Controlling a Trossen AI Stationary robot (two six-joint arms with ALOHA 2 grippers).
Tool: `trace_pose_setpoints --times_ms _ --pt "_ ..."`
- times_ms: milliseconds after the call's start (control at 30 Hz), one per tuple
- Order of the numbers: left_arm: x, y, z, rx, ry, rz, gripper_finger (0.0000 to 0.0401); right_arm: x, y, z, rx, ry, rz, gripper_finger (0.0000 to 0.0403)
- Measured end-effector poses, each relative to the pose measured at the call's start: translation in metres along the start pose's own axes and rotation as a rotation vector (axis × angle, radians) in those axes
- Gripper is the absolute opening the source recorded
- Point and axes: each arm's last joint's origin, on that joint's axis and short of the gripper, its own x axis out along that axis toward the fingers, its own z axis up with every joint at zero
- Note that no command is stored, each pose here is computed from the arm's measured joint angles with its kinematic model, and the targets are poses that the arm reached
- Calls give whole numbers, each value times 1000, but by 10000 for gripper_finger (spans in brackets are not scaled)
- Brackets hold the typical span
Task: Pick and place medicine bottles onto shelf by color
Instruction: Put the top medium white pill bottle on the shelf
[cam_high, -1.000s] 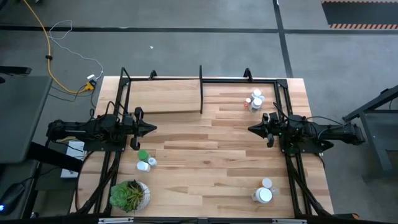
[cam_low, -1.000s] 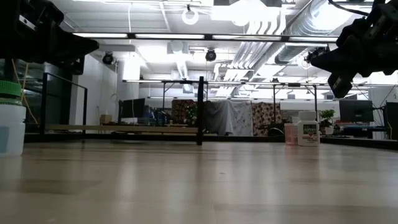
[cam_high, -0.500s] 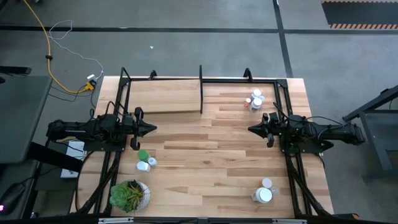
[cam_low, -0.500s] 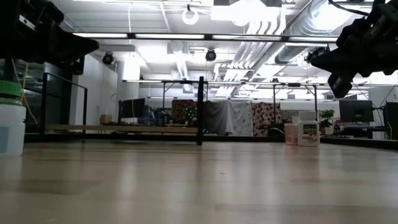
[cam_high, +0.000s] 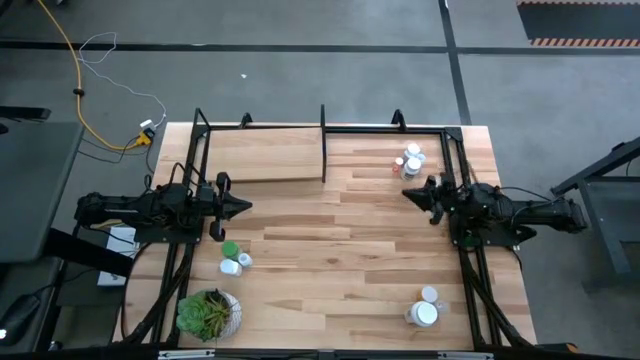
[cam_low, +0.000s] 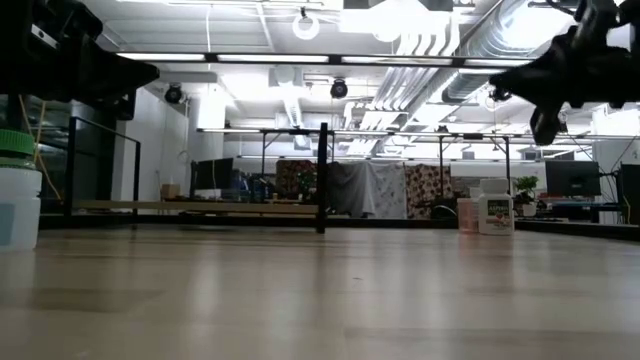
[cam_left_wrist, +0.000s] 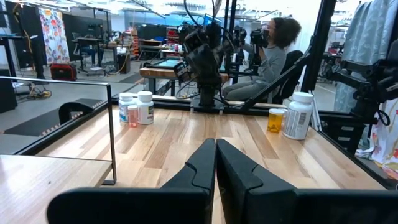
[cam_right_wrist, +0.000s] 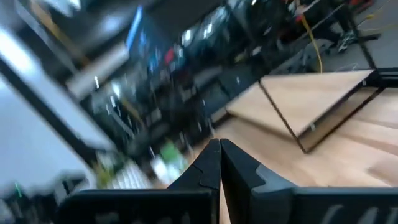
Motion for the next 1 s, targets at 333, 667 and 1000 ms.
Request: trace_pose_setpoints --times_ms 333,667,1000 --pt "0 0 0 0 0 0 3 0 7 18 -1 -257 -56 0" --pt "0 0 0 -1 -1 -1 3 24 29 58 -165 -13 -569 83" --pt "0 0 0 0 0 -1 3 48 -4 67 -105 207 -1180 284"
